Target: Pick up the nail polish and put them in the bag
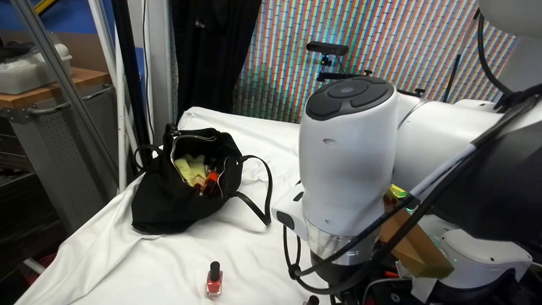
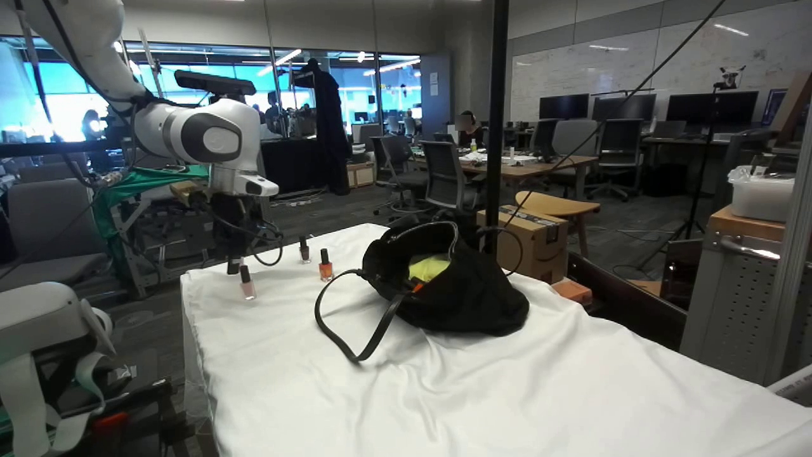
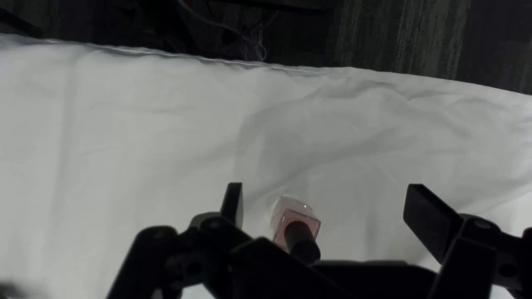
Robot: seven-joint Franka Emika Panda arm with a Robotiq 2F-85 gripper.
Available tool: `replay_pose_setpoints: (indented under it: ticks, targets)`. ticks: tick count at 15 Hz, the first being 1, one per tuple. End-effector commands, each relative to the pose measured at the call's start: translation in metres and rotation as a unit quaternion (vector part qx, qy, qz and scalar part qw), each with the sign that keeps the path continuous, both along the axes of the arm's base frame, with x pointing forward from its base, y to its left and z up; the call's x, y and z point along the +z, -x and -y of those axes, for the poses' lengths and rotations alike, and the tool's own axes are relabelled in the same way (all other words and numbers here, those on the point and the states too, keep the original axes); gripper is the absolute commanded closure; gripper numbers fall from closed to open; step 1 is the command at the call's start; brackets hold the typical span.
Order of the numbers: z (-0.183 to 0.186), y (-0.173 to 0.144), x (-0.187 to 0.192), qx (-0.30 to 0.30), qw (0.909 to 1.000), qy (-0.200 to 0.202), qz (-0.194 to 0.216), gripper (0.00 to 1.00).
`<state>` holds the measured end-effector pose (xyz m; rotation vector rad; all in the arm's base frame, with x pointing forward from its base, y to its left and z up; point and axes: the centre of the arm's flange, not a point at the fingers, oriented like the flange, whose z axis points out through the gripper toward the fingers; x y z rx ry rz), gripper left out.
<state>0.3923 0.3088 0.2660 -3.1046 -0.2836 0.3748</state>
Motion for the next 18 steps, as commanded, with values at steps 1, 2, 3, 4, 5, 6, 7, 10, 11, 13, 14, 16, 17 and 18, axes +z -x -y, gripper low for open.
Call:
replay_pose_setpoints:
  ticks: [1,2,3,4,5,6,7,10,11,13,14,16,17,18]
  targets:
    - [-0.009,-0.006,-0.014,-0.015,0.9996,-0.022,0.001,0.0]
    - [-0.008,-0.007,-0.019,-0.017,0.9995,-0.026,0.004,0.0]
    - [-0.007,-0.009,-0.024,-0.018,0.9994,-0.027,0.009,0.0]
    - [-0.007,-0.011,-0.027,-0.021,0.9993,-0.028,0.011,0.0]
    - [-0.006,-0.014,-0.031,-0.021,0.9993,-0.029,0.012,0.0]
    - [-0.005,-0.015,-0.035,-0.023,0.9993,-0.028,0.012,0.0]
    - [-0.004,-0.017,-0.039,-0.024,0.9993,-0.027,0.012,0.0]
    - [-0.001,-0.019,-0.048,-0.026,0.9992,-0.021,0.02,0.0]
    - [0.0,-0.02,-0.051,-0.026,0.9992,-0.02,0.024,0.0]
    - [0.001,-0.021,-0.055,-0.021,0.999,-0.018,0.036,0.0]
    - [0.001,-0.022,-0.056,-0.018,0.9989,-0.018,0.039,0.0]
    - [0.002,-0.022,-0.058,-0.014,0.9989,-0.016,0.043,0.0]
    - [0.001,-0.021,-0.06,-0.011,0.9988,-0.015,0.046,0.0]
    - [0.001,-0.02,-0.061,-0.008,0.9988,-0.013,0.046,0.0]
